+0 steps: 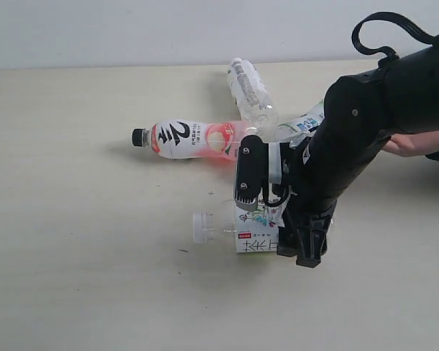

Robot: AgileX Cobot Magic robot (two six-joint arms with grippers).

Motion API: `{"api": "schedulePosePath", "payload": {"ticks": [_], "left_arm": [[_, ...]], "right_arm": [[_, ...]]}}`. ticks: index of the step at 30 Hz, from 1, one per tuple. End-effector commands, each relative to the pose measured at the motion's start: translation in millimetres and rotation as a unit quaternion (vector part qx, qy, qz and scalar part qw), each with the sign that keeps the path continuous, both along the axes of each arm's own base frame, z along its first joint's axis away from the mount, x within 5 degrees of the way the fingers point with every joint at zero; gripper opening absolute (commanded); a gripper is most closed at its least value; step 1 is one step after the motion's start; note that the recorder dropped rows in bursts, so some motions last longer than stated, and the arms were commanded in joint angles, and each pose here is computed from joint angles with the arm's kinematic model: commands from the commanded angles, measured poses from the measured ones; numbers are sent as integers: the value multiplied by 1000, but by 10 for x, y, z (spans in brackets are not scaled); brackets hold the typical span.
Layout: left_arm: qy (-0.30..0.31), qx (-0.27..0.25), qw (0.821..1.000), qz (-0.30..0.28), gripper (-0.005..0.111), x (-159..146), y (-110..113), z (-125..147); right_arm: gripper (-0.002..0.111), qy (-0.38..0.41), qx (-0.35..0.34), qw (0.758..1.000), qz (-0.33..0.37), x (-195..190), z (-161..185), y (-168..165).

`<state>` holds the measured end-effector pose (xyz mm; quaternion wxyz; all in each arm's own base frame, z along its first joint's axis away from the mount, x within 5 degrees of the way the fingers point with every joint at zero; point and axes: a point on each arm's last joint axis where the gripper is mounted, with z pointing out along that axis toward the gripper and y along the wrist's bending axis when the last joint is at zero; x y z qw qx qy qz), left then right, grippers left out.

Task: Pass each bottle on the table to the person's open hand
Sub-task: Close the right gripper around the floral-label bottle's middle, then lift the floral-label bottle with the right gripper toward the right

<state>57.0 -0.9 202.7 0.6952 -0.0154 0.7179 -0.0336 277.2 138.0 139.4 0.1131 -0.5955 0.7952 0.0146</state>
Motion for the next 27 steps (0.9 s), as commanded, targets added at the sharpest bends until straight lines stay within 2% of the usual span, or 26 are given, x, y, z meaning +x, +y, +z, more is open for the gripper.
{"api": "schedulePosePath", "payload": {"ticks": [1, 8, 11, 14, 15, 18, 21, 27], "left_arm": [[-6, 1, 1000, -3, 1, -5, -3, 8], [-6, 1, 1000, -3, 1, -5, -3, 8], [-6, 1, 1000, -3, 1, -5, -3, 8], [-6, 1, 1000, -3, 1, -5, -3, 8], [-6, 1, 1000, -3, 1, -5, -3, 8], [-6, 1, 1000, -3, 1, -5, -3, 8], [-6, 1, 1000, -3, 1, -5, -3, 8], [-6, 1, 1000, -3, 1, -5, -3, 8]], "right_arm": [[78, 4, 5, 1000, -5, 18, -43, 26], [78, 16, 1, 1000, -14, 20, -121, 27], [74, 16, 1, 1000, -14, 20, -122, 27], [60, 23, -2, 1000, -13, 7, -124, 22], [50, 27, -3, 1000, -13, 0, -125, 20], [31, 44, -7, 999, -13, -31, -129, 13], [-1, 48, 3, 999, -22, -43, -97, 26], [0, 24, 65, 996, -57, -100, 259, 68]]}}
